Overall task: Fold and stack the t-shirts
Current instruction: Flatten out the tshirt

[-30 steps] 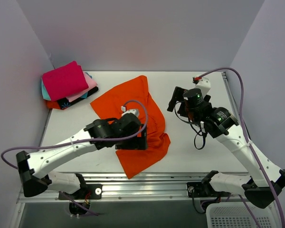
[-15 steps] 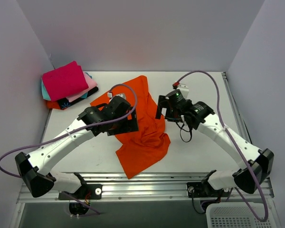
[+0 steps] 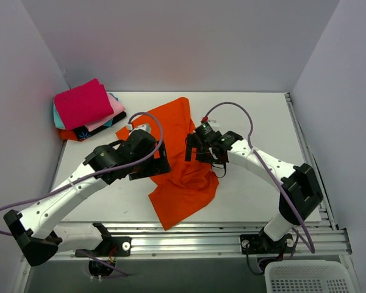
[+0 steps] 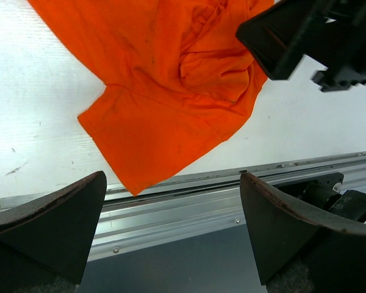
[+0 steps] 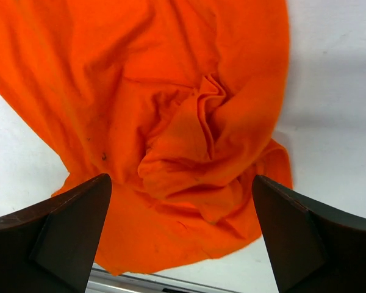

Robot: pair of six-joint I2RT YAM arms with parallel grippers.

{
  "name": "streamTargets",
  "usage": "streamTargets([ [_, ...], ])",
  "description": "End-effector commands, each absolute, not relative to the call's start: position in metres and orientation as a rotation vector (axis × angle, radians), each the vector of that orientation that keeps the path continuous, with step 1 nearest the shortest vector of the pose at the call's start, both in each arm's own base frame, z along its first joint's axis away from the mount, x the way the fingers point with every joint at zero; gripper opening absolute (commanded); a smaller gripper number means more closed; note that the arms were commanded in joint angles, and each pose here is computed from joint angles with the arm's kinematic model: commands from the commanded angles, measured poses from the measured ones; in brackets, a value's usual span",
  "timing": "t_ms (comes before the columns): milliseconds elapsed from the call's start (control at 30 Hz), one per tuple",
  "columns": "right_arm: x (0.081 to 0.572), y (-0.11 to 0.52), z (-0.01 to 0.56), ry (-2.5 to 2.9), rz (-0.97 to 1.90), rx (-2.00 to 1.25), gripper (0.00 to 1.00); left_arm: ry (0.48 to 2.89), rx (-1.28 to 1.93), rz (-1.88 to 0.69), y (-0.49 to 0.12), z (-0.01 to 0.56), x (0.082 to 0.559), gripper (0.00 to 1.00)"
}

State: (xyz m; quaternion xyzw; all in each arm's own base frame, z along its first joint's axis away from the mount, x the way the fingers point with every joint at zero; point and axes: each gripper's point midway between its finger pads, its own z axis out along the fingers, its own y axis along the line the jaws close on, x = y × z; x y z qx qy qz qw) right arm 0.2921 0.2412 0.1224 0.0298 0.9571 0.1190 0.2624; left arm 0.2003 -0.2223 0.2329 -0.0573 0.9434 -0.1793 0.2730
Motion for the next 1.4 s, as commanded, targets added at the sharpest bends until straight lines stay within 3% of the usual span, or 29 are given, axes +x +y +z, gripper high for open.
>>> streamTargets([
  [0,0.292,0.262,0.105,2.620,0.356,0.055,0.95,2.502,-0.216,-0.457,-0.196,0.240,0.192,1.00],
  [467,0.300,0.278,0.081,2.654,0.327,0.015,0.83,2.481,-0.279,-0.404,-0.166,0.241,0.185,1.00],
  [767,0.301,0.278,0.075,2.662,0.309,0.016,0.81,2.486,-0.260,-0.374,-0.162,0.241,0.194,1.00],
  [933,0.303,0.277,0.074,2.662,0.296,0.020,0.74,2.495,-0.262,-0.369,-0.159,0.238,0.194,1.00],
  [1367,0.305,0.266,0.068,2.671,0.210,0.017,0.73,2.510,-0.268,-0.354,-0.152,0.234,0.197,1.00],
])
